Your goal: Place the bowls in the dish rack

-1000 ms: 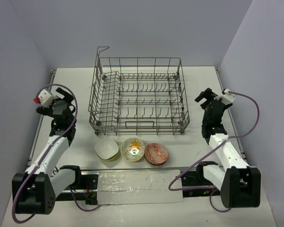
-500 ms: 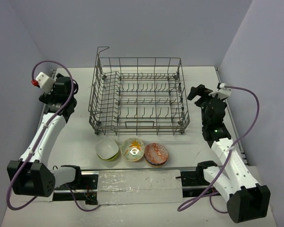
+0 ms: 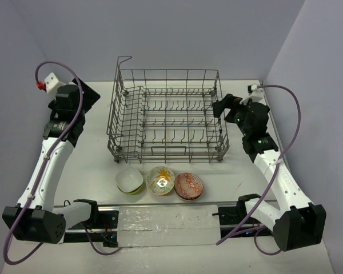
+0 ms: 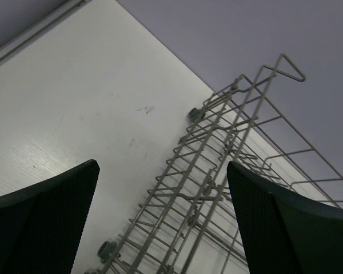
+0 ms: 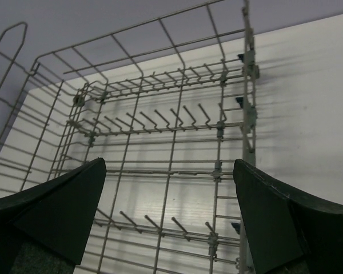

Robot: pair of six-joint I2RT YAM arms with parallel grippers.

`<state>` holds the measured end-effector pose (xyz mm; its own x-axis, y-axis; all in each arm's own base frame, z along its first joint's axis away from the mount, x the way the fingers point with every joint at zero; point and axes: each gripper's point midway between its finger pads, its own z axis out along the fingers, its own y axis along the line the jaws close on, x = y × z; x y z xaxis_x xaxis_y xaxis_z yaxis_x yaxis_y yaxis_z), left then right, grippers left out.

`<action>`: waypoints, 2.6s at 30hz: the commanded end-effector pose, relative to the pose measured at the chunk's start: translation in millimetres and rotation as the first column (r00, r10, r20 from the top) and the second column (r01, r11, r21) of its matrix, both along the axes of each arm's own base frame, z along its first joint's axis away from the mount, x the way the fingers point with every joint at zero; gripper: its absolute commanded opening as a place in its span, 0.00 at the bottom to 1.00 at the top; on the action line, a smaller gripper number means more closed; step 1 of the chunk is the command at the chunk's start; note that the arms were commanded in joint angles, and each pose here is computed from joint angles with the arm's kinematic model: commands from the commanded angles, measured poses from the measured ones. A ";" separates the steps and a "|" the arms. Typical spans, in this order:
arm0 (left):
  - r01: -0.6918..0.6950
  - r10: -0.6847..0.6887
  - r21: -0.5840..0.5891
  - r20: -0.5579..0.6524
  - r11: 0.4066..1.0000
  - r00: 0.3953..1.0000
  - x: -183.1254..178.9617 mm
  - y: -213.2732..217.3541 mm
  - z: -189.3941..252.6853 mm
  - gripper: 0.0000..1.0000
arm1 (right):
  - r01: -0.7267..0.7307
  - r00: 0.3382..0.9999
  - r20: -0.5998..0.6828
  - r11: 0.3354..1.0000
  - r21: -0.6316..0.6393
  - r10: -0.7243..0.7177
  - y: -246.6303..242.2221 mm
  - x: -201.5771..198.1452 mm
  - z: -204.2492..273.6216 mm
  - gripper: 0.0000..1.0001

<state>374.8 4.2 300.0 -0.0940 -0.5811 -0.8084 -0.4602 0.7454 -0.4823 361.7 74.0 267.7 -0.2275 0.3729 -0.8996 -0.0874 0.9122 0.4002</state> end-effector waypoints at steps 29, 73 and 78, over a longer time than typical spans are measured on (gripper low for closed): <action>0.473 -0.480 -0.091 -0.082 0.877 0.874 -14.9 -93.9 -47.2 0.99 | -0.491 0.870 -0.060 0.871 -0.026 0.489 138.7 -70.9 34.4 0.95; 0.415 -0.333 0.328 -0.278 0.849 0.901 -43.7 -82.3 -29.3 0.33 | -0.926 0.378 -0.336 0.349 -0.145 0.863 363.4 -238.6 -89.3 0.77; 0.378 -0.301 0.346 -0.257 0.859 0.918 -48.1 -75.0 -22.8 0.35 | -0.932 0.363 -0.359 0.337 -0.135 0.860 365.6 -242.3 -106.6 0.77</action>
